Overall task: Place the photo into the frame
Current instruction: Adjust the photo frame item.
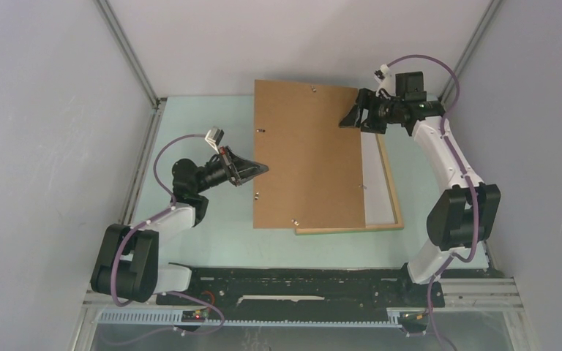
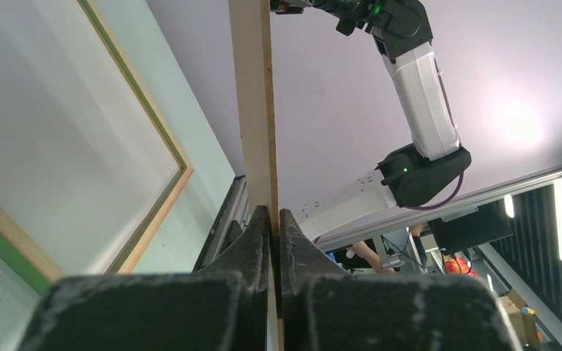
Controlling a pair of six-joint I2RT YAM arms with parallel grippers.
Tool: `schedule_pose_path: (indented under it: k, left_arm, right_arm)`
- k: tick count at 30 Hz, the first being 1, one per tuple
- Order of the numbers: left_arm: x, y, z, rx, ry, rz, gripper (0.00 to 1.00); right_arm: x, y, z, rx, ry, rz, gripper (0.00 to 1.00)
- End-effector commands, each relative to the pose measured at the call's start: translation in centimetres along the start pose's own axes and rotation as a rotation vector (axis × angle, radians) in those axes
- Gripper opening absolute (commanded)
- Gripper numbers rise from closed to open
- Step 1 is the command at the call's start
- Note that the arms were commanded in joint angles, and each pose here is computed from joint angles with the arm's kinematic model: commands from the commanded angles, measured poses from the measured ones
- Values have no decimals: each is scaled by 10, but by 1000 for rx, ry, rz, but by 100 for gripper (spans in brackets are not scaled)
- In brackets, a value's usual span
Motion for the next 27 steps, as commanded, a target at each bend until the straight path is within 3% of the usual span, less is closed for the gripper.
schedule_pose_path:
  k: [1, 18, 27]
  left_arm:
    - [1, -3, -15, 81, 68, -29, 0]
    - [3, -6, -16, 67, 74, -33, 0]
    - [2, -7, -19, 71, 84, -32, 0]
  right_arm:
    - [-9, -6, 9, -85, -9, -32, 80]
    - [-18, 26, 26, -306, 22, -65, 79]
    - [-20, 27, 12, -223, 64, -81, 79]
Point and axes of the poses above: each gripper's point midway between its finger pads, its own x axis out along the fingers, its own z axis along the line the jaws close on, y = z × x, the point moved 9 cm from there along -x, back along the fingers, and after that the axes turned 9 degrees about x, right-handed, at the moved point
